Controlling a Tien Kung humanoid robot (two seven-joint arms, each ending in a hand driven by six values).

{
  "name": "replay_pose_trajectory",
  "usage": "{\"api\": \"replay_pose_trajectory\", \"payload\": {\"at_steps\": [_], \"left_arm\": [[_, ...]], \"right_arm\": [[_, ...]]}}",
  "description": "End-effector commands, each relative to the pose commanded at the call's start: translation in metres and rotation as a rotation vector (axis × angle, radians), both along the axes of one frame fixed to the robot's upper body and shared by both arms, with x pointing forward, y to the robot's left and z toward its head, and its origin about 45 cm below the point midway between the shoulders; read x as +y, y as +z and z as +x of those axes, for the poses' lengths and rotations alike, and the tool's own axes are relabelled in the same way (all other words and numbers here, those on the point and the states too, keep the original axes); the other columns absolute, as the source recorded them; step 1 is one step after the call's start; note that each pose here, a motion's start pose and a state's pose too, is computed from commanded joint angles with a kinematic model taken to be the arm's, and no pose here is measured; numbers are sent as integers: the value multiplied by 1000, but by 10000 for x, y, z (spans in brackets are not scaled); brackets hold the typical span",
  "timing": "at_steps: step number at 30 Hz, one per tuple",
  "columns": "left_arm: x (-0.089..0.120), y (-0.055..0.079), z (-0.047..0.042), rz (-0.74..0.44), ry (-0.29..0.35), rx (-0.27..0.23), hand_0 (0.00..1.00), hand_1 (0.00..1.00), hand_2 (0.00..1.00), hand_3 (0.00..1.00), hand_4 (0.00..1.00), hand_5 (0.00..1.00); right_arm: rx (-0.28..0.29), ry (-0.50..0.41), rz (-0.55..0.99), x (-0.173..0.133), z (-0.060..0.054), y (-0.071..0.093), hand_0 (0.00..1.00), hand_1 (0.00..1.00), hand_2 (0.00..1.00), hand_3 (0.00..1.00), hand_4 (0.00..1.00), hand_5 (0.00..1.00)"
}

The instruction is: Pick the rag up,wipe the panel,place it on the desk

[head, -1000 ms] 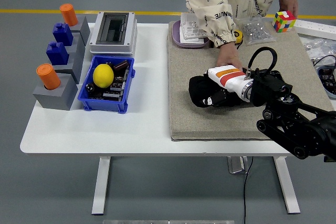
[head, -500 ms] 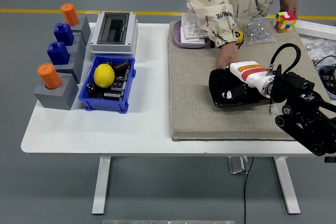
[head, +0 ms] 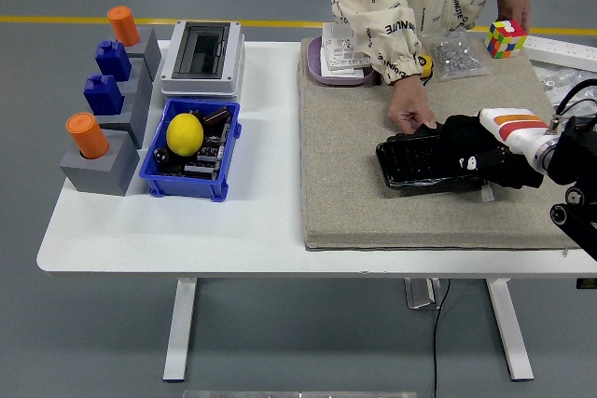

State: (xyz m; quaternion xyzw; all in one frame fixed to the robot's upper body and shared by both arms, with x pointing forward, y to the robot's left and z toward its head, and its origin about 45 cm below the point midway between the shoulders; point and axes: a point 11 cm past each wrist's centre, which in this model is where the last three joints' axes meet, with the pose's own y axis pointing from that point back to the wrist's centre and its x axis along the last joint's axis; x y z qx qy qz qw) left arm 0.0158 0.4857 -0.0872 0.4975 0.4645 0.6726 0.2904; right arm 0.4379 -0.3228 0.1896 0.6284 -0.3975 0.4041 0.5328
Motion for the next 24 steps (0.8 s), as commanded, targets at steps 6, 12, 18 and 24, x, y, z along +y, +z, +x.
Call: {"api": "replay_pose_trajectory", "payload": {"at_steps": [6,12,18,24], "left_arm": [[1,0,-8,0,2,2,650,698,746,567,599,481],[-12,-6,-7,-3,2,1,650,698,747,567,599,482],[-11,-6,-21,-2,5,4,650,698,747,567,599,482],[-14,-7,-11,-3,3,2,650,699,746,567,599,481]], "right_arm": [[3,-49,-15,-244,-38,0,304,452,498,497,802,251],[5,-79,-23,-396,-80,-5,305,452,498,497,801,250],[6,-103,-33,-519,-106,-1,305,453,498,497,800,249],[5,-108,-37,-550,-106,8,305,452,498,497,800,249]]}}
